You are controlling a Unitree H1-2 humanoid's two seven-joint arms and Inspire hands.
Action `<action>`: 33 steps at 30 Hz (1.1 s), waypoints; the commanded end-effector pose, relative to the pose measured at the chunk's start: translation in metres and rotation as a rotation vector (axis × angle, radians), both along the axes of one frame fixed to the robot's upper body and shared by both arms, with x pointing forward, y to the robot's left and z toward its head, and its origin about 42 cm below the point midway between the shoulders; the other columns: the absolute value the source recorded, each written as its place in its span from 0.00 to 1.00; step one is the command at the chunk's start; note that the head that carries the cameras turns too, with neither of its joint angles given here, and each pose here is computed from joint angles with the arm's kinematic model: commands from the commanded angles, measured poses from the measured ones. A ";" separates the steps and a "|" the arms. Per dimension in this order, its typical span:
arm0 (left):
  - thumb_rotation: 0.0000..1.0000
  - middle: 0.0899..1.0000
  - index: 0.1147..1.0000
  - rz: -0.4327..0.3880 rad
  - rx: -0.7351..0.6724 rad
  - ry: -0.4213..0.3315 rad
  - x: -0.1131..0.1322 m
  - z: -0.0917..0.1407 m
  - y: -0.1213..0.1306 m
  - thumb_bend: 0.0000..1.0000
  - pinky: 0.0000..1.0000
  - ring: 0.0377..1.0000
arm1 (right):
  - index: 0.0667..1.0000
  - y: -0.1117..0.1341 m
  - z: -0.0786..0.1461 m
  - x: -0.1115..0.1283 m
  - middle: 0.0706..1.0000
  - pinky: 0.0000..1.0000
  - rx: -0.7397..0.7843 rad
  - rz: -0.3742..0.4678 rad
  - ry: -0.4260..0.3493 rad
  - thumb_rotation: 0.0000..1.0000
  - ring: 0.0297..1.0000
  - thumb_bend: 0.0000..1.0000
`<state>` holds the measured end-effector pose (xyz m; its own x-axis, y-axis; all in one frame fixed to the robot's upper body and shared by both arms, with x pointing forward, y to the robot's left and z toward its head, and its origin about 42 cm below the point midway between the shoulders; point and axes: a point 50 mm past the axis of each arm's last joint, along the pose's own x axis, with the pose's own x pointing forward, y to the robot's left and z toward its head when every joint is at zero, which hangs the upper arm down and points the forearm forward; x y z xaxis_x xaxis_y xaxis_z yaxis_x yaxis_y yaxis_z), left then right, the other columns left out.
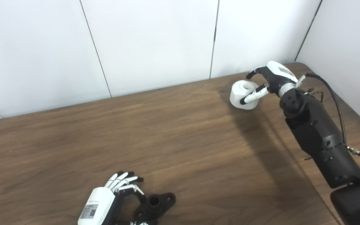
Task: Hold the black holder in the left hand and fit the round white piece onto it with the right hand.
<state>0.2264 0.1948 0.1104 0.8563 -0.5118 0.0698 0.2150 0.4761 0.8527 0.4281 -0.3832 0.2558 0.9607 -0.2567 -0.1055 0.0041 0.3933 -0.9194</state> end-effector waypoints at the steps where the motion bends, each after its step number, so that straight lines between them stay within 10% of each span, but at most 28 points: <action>1: 0.04 0.76 0.42 0.039 0.086 0.086 -0.008 -0.016 0.011 0.52 0.91 0.88 | 0.71 -0.006 0.036 0.005 0.89 0.88 -0.046 0.001 -0.095 0.26 0.98 0.85; 33: 0.04 0.76 0.42 0.059 0.086 0.096 -0.006 -0.011 0.009 0.52 0.90 0.87 | 0.62 -0.008 0.031 0.007 0.82 0.81 -0.076 0.039 -0.074 0.21 0.93 0.82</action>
<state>0.2264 0.1933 0.1146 0.8662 -0.4961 0.0598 0.2135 0.4757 0.8533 0.4280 -0.3865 0.2555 0.9674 -0.2301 -0.1057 -0.0176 0.3553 -0.9346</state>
